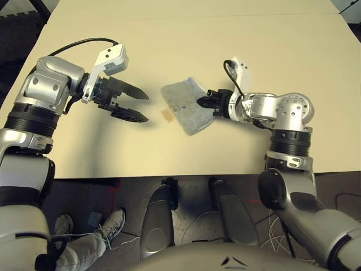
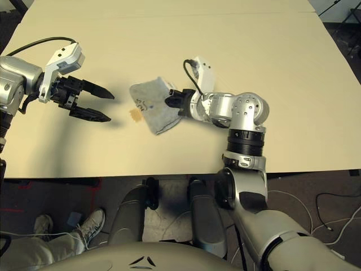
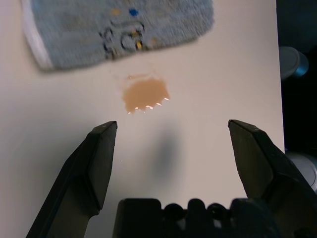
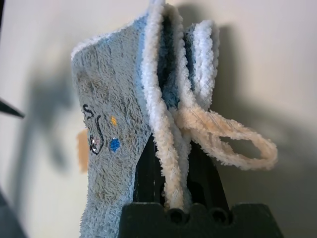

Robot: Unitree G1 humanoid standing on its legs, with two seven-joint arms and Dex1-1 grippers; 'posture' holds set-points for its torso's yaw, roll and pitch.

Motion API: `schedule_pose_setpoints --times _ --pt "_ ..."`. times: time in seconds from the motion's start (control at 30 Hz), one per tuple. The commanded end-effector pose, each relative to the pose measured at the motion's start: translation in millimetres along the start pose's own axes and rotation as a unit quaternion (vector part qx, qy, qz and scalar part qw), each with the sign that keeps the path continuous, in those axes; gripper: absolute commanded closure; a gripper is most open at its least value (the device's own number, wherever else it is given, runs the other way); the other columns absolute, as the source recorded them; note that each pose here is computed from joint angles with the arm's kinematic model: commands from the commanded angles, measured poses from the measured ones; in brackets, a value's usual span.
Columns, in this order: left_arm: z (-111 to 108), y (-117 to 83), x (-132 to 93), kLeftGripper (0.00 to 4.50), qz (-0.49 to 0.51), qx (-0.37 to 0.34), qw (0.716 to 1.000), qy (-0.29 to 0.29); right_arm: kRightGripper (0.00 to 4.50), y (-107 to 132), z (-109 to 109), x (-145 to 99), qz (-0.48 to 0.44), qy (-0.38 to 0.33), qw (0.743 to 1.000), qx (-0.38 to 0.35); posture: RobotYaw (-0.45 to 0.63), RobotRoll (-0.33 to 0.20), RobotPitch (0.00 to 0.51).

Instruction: Wipe the water off the table with a rag.

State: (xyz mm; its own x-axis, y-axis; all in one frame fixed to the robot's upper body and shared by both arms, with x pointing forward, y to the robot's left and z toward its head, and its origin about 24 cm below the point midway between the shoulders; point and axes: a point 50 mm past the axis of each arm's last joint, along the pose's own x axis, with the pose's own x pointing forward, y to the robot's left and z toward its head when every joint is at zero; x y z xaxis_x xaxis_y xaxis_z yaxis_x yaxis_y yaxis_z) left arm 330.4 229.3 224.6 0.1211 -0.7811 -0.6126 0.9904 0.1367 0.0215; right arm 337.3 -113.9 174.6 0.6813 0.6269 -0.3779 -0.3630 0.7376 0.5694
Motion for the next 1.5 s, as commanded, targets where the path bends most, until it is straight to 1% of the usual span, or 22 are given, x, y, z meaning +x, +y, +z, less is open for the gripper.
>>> schedule_pose_setpoints --times 0.03,0.17,0.3,0.5,0.7,0.87,0.97,1.03,1.1,1.2,1.3,1.4,1.5 --pt "-1 0 2 0.00 -0.009 -0.001 1.000 0.008 4.47 -2 10 -8 -0.011 -0.018 0.999 -0.029 -0.18 0.000 0.291" --pt "0 1 2 0.00 -0.008 0.000 1.000 0.008 4.47 -7 16 -15 -0.019 -0.024 0.999 -0.040 -0.18 0.000 0.287" --pt "1 1 1 0.00 -0.006 0.001 1.000 0.009 4.47 -18 23 -22 -0.038 -0.033 0.998 -0.045 -0.18 0.000 0.283" --pt "2 2 -1 0.00 -0.003 0.003 1.000 0.011 4.47 -37 33 -33 -0.076 -0.050 0.994 -0.067 -0.19 0.000 0.275" --pt "6 3 -4 0.00 0.002 0.007 1.000 0.012 4.47 -51 44 -43 -0.102 -0.066 0.989 -0.088 -0.19 0.000 0.272" --pt "6 4 -5 0.00 0.005 0.008 1.000 0.013 4.47 -57 54 -48 -0.112 -0.083 0.984 -0.109 -0.19 0.000 0.273" --pt "6 4 -5 0.00 0.005 0.009 1.000 0.014 4.47 -39 62 -47 -0.074 -0.093 0.986 -0.114 -0.19 0.000 0.274" --pt "6 4 -6 0.00 0.006 0.009 1.000 0.014 4.47 -21 63 -43 -0.034 -0.088 0.989 -0.110 -0.19 0.000 0.275" --pt "7 4 -8 0.00 0.008 0.012 1.000 0.016 4.47 2 59 -37 0.018 -0.073 0.992 -0.102 -0.19 0.000 0.274" --pt "11 5 -12 0.00 0.014 0.020 1.000 0.017 4.47 37 47 -29 0.086 -0.047 0.991 -0.094 -0.19 0.000 0.273" --pt "15 7 -16 0.00 0.022 0.028 0.999 0.019 4.47 64 29 -21 0.133 -0.020 0.987 -0.083 -0.19 0.000 0.273" --pt "19 7 -20 0.00 0.026 0.033 0.999 0.022 4.47 83 9 -9 0.173 0.003 0.983 -0.068 -0.19 0.000 0.274" --pt "21 6 -22 0.00 0.026 0.035 0.999 0.027 4.47 93 -10 0 0.193 0.026 0.979 -0.056 -0.18 0.000 0.275"
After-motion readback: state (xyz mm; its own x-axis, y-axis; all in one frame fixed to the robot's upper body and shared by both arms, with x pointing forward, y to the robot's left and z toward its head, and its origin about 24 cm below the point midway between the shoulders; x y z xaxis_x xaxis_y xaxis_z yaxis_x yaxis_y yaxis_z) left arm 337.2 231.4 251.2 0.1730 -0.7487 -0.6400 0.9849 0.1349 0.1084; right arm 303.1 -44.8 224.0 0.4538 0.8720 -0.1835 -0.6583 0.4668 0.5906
